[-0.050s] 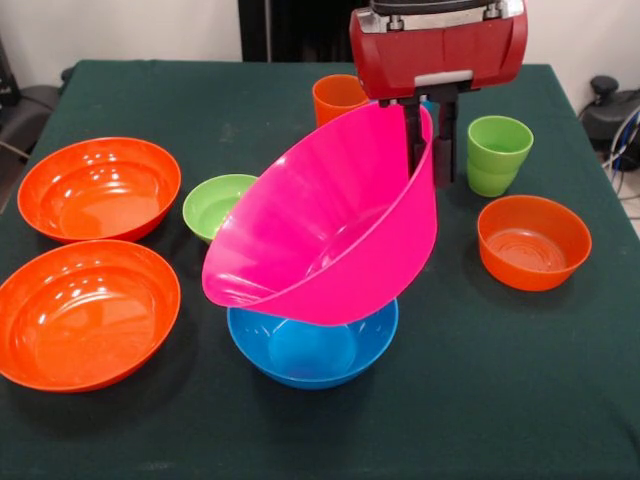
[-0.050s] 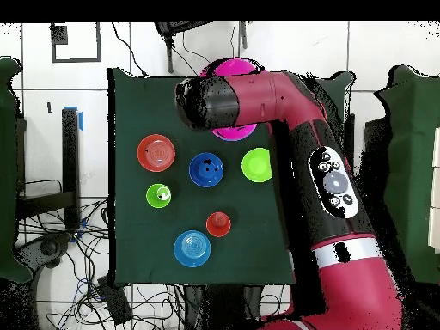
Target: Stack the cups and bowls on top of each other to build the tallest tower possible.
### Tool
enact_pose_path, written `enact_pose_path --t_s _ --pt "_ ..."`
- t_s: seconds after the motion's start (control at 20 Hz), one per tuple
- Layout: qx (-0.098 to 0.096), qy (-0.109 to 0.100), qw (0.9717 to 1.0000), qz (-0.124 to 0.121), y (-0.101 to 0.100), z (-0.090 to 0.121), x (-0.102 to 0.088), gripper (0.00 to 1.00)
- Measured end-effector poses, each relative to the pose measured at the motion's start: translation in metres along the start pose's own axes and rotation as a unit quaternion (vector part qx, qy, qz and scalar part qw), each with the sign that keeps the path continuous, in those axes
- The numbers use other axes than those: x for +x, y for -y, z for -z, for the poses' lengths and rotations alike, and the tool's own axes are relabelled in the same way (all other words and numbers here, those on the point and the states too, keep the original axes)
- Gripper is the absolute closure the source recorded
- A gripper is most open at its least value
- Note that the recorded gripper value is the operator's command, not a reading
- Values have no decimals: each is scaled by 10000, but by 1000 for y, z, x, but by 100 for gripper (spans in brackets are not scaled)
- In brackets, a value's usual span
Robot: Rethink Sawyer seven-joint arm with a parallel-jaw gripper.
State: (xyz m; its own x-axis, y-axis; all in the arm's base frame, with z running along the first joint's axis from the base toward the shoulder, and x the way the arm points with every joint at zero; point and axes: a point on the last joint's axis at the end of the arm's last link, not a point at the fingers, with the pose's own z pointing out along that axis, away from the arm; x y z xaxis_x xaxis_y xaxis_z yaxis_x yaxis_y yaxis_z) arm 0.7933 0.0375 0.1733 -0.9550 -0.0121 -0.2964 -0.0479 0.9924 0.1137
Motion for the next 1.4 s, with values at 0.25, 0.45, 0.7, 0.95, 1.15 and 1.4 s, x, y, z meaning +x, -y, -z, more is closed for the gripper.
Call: enact_pose_path --t_s 0.25,0.45,0.7,0.95,1.15,1.4 --pt "-38 42 10000 -59 9 3 -3 100" --pt "-70 98 9998 -128 25 8 -7 100" --pt "-63 161 9996 -220 53 13 -9 100" --pt "-45 211 9995 -240 75 18 -10 100" --pt "-37 231 9996 -184 82 20 -11 100" --pt "-75 247 9996 -146 76 20 -12 100"
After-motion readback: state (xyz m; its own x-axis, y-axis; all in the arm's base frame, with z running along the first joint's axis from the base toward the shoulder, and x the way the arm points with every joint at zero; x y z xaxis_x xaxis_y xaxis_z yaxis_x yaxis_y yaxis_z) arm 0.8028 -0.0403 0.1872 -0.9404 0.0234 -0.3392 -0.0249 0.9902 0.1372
